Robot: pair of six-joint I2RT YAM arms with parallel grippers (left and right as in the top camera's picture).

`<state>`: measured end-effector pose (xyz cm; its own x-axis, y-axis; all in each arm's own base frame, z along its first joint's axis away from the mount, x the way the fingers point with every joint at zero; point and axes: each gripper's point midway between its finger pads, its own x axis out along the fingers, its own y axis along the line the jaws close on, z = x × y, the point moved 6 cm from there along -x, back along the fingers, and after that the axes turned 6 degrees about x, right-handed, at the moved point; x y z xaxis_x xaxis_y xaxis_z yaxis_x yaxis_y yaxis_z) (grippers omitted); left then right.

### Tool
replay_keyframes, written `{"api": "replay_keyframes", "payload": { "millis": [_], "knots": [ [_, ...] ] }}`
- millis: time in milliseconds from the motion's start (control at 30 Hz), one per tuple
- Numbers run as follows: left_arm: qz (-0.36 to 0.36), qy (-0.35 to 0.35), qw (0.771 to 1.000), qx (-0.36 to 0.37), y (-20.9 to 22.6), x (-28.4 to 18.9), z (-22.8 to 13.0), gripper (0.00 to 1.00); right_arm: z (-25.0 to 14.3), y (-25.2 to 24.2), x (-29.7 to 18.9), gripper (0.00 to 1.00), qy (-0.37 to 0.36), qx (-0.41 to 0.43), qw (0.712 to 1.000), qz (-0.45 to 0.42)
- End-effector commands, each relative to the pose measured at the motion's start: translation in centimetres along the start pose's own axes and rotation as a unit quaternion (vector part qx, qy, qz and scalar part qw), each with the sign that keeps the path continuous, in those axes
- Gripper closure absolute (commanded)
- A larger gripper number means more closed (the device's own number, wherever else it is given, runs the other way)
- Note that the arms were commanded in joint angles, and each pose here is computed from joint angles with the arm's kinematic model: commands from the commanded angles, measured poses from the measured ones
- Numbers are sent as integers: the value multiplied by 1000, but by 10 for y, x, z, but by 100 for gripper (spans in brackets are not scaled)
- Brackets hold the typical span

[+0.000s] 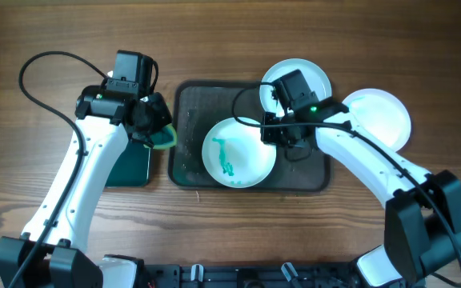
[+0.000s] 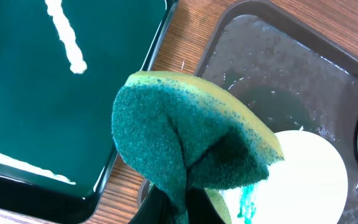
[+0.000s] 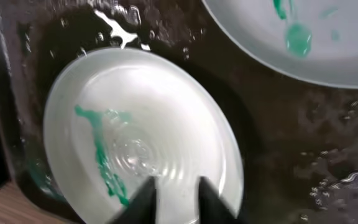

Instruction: Clean dirty plates on tray and stack at the side

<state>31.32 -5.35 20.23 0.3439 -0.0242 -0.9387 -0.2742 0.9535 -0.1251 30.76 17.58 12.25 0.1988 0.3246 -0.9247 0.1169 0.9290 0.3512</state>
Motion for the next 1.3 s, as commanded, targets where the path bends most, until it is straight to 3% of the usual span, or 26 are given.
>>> {"api": "replay_keyframes", "payload": {
  "millis": [0,200,300,433,533,767,933,1033,1100,1133,1167,1233,1267],
  "knots": [
    [-3,-1,1000,2,0,0,1,96,0,-16,8,71,7,-36,998,-58],
    [-3,-1,1000,2,0,0,1,96,-13,-34,61,72,84,-36,992,-84],
    [-3,-1,1000,2,0,0,1,96,-12,-30,61,96,82,-34,994,-70],
    [-11,0,1000,2,-3,4,3,96,1,1,76,96,33,68,997,16],
    [-39,19,999,8,-14,17,3,96,-3,-2,87,96,40,66,997,12],
    [-46,88,991,89,-78,108,-28,96,-7,-7,99,96,54,71,996,5],
    [-28,135,983,124,-81,155,-49,96,-7,-6,99,96,56,70,996,9],
    [-33,167,970,174,-84,168,-66,96,-7,-6,99,96,56,69,996,9],
    [-179,202,921,280,-111,157,-83,96,-7,-6,99,96,55,69,996,9],
    [-289,212,877,321,-129,145,-91,96,-7,-6,99,96,55,69,996,9],
    [-339,210,854,335,-138,138,-94,96,-7,-6,99,96,55,69,996,9],
    [-357,187,850,340,-145,138,-87,96,-7,-6,99,96,58,66,996,12],
    [-309,172,880,316,-142,146,-78,96,-7,-6,99,96,58,66,996,12]
  ]
}}
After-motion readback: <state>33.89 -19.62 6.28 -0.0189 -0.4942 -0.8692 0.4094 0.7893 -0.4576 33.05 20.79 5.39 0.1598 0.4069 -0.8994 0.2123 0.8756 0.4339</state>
